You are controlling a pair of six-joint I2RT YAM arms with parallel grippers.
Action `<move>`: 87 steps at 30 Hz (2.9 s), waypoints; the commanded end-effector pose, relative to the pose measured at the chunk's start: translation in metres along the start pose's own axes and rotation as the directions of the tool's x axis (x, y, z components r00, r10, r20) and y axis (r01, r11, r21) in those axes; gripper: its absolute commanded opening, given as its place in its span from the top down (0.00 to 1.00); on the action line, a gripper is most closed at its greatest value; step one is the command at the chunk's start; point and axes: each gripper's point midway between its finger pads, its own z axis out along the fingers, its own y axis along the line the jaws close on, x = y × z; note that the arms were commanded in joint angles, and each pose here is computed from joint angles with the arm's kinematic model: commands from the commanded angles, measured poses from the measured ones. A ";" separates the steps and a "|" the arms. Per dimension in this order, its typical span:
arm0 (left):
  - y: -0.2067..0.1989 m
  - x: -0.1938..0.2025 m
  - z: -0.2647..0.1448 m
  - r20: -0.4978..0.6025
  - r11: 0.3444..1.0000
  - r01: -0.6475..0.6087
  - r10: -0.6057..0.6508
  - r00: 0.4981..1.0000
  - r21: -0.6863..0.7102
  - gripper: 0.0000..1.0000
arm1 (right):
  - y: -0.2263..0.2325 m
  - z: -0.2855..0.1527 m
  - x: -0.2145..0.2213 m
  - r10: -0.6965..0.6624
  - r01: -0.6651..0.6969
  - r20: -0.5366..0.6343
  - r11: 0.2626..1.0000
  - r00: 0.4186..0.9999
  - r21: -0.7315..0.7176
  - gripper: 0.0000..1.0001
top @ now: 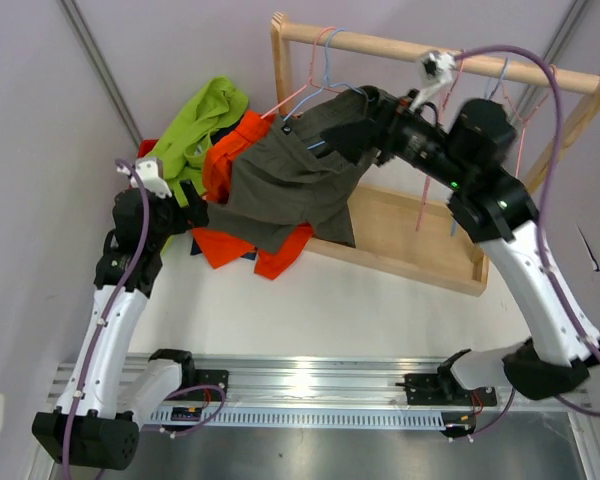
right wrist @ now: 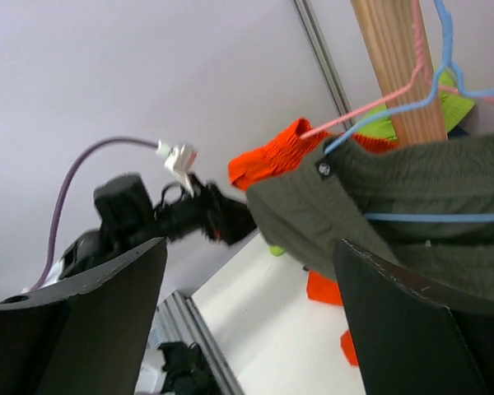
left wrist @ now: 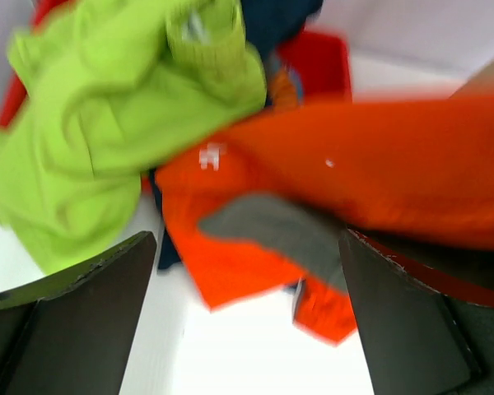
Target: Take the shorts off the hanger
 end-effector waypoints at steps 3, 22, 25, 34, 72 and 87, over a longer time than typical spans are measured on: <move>-0.002 0.027 -0.011 -0.002 0.999 -0.022 0.022 1.000 0.046 0.01 | -0.032 0.063 -0.018 -0.061 0.054 0.071 0.994 0.996 0.096 0.23; -0.007 0.039 -0.015 -0.010 0.997 -0.025 0.026 1.000 0.072 0.01 | -0.072 0.153 -0.002 -0.039 0.017 0.139 0.987 0.989 0.159 0.45; -0.008 0.040 -0.016 -0.008 0.997 -0.026 0.027 1.000 0.073 0.01 | -0.074 0.161 0.002 -0.033 0.011 0.136 0.987 0.990 0.160 0.47; -0.008 0.040 -0.014 -0.010 0.997 -0.030 0.031 0.999 0.070 0.01 | -0.077 0.154 0.007 -0.038 0.013 0.122 0.979 0.992 0.203 0.77; -0.260 -0.072 -0.187 0.246 0.446 -0.234 0.031 0.969 0.864 0.01 | -0.033 -0.015 -0.035 -0.087 0.008 0.259 0.957 0.962 0.289 1.00; -0.302 -0.008 -0.172 0.122 0.364 -0.131 0.046 0.991 0.922 0.01 | -0.037 0.048 -0.032 -0.015 -0.041 0.262 0.977 0.965 0.207 1.00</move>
